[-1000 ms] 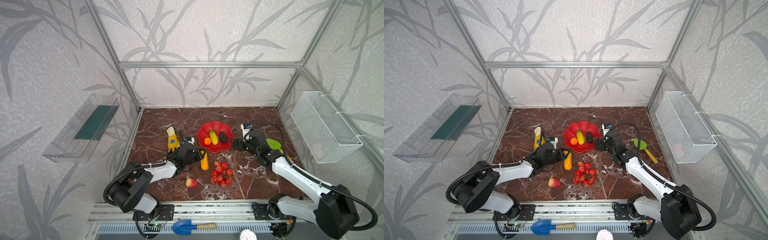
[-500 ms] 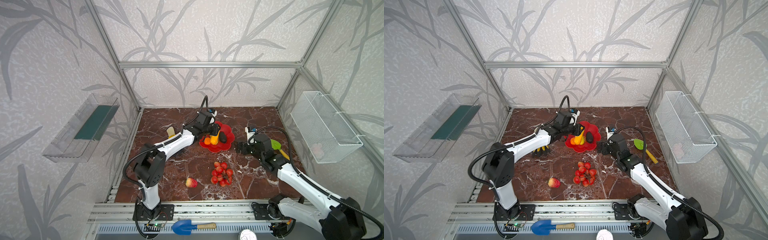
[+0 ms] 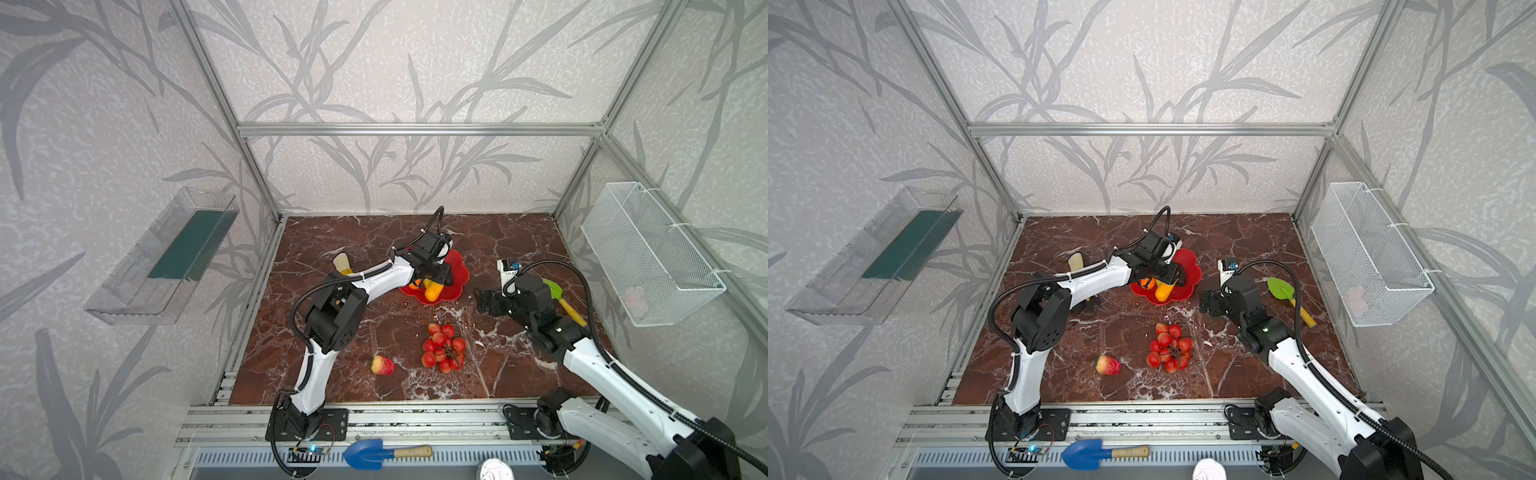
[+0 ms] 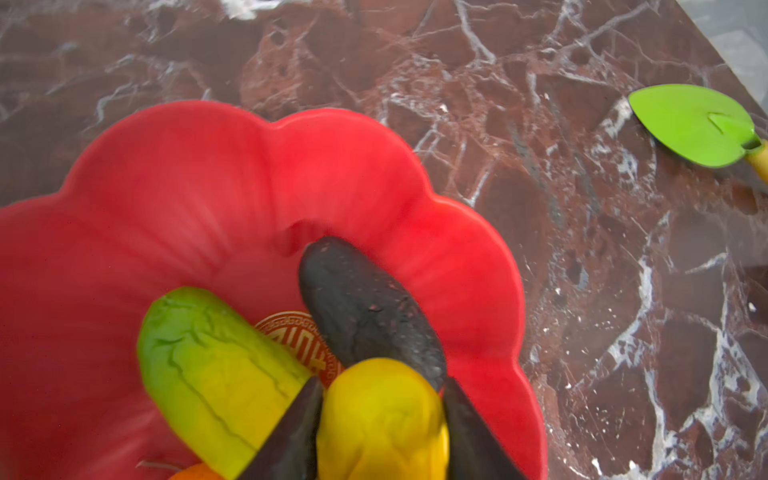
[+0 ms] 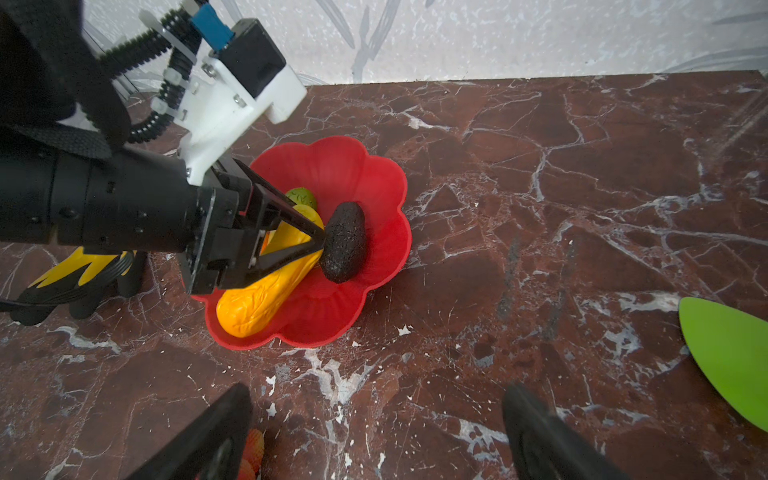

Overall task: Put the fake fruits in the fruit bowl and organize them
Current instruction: 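Carry the yellow mango into the red bowl with the left gripper and release, then grasp the peach with the right gripper while the left gripper withdraws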

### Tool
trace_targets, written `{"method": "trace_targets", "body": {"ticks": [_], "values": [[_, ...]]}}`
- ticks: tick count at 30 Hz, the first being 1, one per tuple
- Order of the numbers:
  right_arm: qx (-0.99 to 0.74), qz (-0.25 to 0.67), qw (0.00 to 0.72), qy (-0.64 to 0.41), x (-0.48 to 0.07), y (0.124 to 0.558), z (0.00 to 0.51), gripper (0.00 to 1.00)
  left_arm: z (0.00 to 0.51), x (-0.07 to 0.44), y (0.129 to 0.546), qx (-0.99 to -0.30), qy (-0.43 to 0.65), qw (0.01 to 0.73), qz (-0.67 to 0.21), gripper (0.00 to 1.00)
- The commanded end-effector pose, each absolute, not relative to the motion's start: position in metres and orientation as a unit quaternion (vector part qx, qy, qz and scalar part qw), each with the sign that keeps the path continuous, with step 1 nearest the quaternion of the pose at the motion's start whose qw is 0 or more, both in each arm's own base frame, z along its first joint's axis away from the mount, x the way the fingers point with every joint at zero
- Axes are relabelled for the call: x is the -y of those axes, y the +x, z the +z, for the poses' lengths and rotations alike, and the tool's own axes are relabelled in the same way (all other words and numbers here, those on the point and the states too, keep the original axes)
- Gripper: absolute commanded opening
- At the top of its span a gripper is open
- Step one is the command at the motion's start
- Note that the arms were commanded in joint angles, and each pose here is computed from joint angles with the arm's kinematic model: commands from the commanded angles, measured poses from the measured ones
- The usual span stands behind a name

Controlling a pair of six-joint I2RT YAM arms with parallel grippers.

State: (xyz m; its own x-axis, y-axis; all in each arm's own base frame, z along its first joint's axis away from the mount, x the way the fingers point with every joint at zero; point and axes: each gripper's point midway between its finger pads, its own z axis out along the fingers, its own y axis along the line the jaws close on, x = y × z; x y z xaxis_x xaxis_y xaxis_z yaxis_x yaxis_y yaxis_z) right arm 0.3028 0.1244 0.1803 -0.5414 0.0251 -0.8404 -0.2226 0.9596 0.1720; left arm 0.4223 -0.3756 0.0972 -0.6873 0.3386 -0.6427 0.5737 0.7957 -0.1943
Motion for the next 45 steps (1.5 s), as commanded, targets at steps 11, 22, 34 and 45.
{"method": "trace_targets", "body": {"ticks": [11,22,34,45], "values": [[-0.88,0.171,0.43,-0.105,-0.151,0.302,0.159,0.92,0.256,0.326,0.422,-0.808,0.202,0.524,-0.179,0.73],[-0.84,0.215,0.376,-0.328,-0.275,0.246,0.155,0.9,0.256,0.119,0.349,-0.752,-0.1,0.636,-0.139,0.91],[-0.76,0.247,0.26,-0.542,-0.399,0.139,0.093,0.87,0.217,0.028,0.28,-0.717,-0.228,0.648,-0.119,0.95],[-0.783,0.2,0.219,-0.546,-0.435,0.142,0.033,0.85,0.219,0.018,0.268,-0.712,-0.231,0.655,-0.104,0.95]]}}
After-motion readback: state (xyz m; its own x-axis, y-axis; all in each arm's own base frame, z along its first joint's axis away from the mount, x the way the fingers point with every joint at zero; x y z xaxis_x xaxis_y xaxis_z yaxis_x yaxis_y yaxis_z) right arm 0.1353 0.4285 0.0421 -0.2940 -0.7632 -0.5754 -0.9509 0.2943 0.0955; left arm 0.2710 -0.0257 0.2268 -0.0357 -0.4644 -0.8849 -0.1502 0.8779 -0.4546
